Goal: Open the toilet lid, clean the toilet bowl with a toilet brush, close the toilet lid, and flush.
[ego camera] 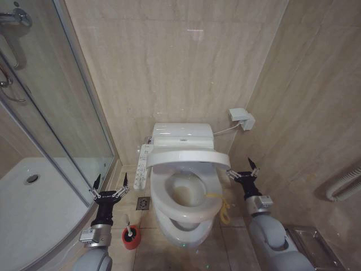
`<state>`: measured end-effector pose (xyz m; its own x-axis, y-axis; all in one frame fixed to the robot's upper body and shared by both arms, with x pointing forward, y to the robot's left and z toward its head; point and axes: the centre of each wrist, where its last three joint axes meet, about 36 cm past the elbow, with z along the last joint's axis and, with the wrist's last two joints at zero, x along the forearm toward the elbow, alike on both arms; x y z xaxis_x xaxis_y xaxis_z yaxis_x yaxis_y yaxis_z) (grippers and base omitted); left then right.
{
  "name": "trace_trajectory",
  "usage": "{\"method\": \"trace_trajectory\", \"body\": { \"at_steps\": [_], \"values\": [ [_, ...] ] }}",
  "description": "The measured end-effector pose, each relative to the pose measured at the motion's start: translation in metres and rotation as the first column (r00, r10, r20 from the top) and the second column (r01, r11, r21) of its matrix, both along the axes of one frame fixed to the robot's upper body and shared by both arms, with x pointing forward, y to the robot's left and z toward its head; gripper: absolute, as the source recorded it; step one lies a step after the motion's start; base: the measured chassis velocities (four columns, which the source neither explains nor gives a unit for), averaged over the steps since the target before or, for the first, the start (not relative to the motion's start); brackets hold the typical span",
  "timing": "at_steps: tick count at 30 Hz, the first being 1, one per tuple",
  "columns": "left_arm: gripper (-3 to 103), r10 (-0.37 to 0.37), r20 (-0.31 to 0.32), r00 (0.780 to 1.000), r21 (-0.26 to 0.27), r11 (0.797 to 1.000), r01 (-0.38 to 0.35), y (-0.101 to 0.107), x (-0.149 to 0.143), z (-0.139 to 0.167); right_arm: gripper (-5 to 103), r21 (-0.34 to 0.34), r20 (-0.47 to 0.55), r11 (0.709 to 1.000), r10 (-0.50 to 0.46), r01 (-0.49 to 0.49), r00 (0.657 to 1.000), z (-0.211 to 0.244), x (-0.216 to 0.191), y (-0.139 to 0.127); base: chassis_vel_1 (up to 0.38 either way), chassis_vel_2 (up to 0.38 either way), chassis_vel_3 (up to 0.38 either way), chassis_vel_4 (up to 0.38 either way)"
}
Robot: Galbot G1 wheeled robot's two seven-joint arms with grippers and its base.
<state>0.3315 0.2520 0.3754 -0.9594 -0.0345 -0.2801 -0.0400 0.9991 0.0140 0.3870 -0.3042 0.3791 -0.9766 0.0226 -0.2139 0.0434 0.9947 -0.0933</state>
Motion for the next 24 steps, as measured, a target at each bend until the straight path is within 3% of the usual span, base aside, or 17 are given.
{"method": "trace_trajectory", "body": {
  "at_steps": [5,9,15,19,24],
  "values": [
    [100,0.000,0.000,1.000,0.000,1.000,0.000,0.000,0.000,0.000,100,-0.009,0.010,1.000,-0.017,0.017,1.000,0.007,-0.009,0.000,0.000,0.000,0.000,0.000],
    [100,0.000,0.000,1.000,0.000,1.000,0.000,0.000,0.000,0.000,100,-0.049,0.051,0.994,-0.100,0.102,0.994,0.007,0.000,-0.016,0.000,0.000,0.000,0.000],
    [100,0.000,0.000,1.000,0.000,1.000,0.000,0.000,0.000,0.000,100,-0.064,0.049,0.987,-0.147,0.150,0.988,0.005,0.009,-0.037,0.000,0.000,0.000,0.000],
    [100,0.000,0.000,1.000,0.000,1.000,0.000,0.000,0.000,0.000,100,-0.035,0.041,0.987,-0.156,0.157,0.987,0.006,0.010,-0.044,0.000,0.000,0.000,0.000],
    [100,0.000,0.000,1.000,0.000,1.000,0.000,0.000,0.000,0.000,100,0.032,0.020,0.992,-0.121,0.120,0.992,0.011,0.001,-0.030,0.000,0.000,0.000,0.000]
  ]
}}
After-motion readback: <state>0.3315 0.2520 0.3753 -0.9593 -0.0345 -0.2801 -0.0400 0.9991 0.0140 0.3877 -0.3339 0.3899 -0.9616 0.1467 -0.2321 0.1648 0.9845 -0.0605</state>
